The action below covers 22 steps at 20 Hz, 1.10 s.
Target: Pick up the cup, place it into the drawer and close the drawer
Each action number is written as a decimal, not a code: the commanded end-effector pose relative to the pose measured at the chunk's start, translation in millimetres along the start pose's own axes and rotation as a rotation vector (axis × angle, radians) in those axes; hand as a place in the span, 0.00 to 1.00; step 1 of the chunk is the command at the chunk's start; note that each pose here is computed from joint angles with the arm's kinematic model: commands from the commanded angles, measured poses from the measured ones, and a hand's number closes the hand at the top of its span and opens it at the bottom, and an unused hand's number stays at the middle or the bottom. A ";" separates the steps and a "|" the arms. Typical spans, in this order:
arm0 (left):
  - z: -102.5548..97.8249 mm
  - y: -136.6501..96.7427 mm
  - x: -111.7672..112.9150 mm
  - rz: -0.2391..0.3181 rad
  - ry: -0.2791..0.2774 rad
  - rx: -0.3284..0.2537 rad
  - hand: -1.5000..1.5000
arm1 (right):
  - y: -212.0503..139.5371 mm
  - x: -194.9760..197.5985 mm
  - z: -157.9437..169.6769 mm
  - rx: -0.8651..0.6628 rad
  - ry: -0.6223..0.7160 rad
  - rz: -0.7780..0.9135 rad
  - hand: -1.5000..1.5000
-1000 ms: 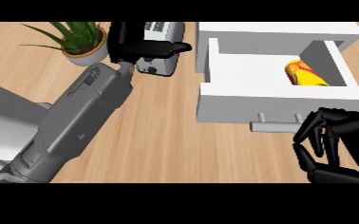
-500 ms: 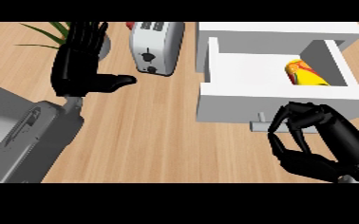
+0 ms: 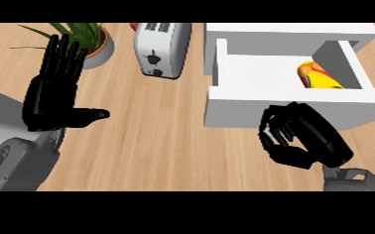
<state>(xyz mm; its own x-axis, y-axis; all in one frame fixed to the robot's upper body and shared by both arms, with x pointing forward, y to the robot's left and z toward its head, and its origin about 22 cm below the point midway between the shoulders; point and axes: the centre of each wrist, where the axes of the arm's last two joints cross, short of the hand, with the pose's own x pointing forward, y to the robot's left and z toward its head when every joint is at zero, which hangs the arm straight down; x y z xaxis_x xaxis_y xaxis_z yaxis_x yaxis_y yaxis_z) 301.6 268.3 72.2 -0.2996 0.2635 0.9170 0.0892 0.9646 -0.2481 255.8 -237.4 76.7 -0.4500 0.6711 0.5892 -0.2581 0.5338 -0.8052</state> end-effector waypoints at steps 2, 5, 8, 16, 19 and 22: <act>22.2 21.7 0.2 0.008 0.013 -0.002 0.00 | 44.1 -12.9 -35.2 0.054 0.022 0.090 0.00; 22.4 19.5 -5.3 -0.004 -0.016 0.016 0.00 | 54.5 -40.6 -38.1 0.086 0.059 0.099 0.00; 50.2 65.5 -4.3 -0.014 -0.010 0.014 0.00 | 65.9 -45.4 -36.0 0.091 0.083 0.144 0.00; 47.8 83.6 13.5 0.005 -0.010 0.020 0.00 | 45.9 -81.2 -93.0 0.108 0.120 0.101 0.00; 35.9 69.0 -0.1 0.003 0.002 0.015 0.00 | 43.0 -97.3 -111.4 0.120 0.131 0.100 0.00; 28.5 73.3 7.8 0.042 -0.011 -0.007 0.00 | 35.8 -100.3 -123.9 0.146 0.132 0.032 0.00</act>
<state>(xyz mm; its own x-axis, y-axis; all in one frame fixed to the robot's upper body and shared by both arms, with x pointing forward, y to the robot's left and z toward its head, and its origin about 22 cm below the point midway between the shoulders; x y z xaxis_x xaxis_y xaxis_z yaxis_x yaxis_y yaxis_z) 266.8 338.7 48.6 -0.3088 0.2799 0.9090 0.0878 0.9600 -0.2657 377.0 -218.9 -8.3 -0.3833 0.7683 0.5127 -0.3264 0.4066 -0.8533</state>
